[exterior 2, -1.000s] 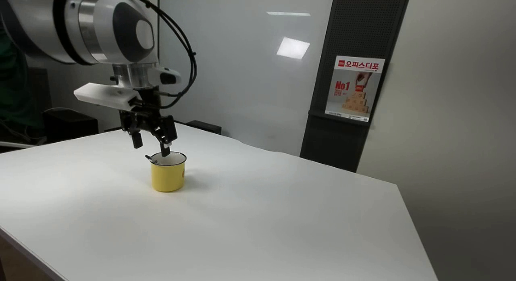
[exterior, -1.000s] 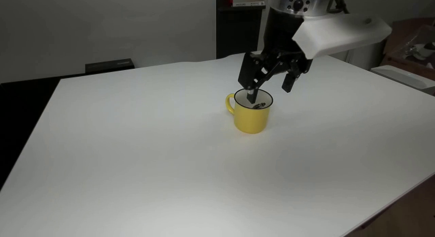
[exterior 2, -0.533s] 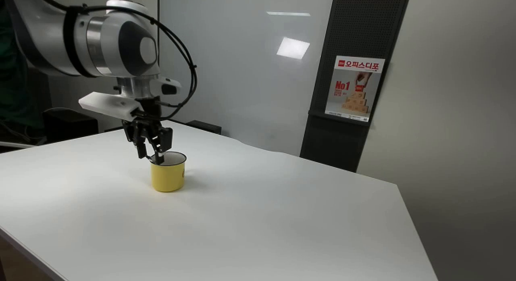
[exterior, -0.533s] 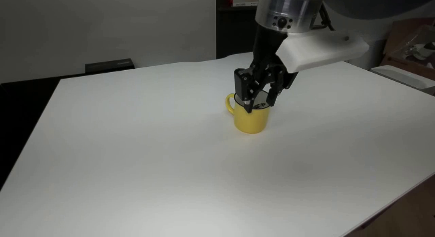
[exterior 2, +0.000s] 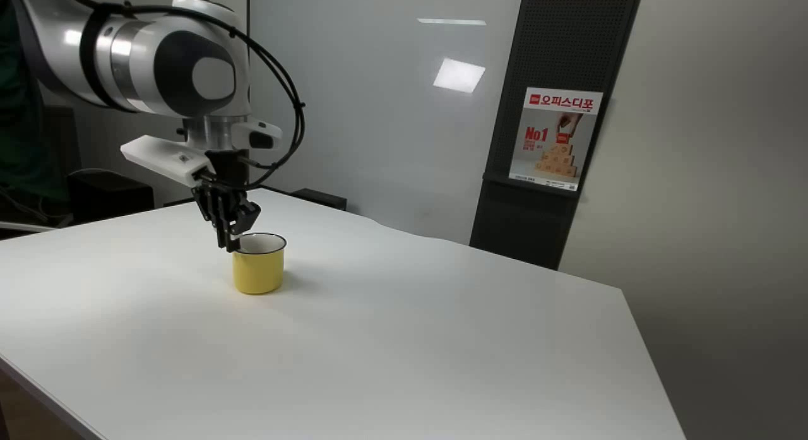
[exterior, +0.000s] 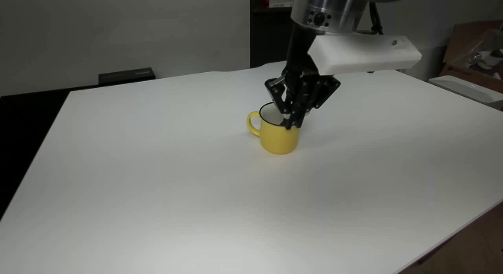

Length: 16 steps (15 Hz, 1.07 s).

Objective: Take the pen out of the yellow mug

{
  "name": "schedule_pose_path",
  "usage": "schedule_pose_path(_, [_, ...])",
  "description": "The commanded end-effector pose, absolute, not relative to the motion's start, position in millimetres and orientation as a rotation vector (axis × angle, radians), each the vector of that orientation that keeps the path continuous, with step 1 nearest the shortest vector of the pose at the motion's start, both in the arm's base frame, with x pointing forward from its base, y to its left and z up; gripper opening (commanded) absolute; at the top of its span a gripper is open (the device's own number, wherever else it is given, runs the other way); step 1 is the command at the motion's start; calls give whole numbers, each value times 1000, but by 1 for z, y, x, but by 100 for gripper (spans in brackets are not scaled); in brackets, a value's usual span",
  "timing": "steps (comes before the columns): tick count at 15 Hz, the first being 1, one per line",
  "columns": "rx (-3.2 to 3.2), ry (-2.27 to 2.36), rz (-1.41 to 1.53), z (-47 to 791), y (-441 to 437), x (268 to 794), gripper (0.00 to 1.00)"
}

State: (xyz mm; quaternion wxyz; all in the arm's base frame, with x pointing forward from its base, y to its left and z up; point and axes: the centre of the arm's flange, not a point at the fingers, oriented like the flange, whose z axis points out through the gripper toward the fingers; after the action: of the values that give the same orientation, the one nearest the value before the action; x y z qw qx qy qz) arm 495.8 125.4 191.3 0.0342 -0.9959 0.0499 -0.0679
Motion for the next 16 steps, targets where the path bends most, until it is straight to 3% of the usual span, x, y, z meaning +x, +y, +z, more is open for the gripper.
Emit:
schedule_pose_path(1, [-3049,205,-214,205,120,493,5])
schedule_pose_path(11, [-3089,267,-101,306,97,505,5])
schedule_pose_path(16, [-3231,91,-363,333,85,501,5])
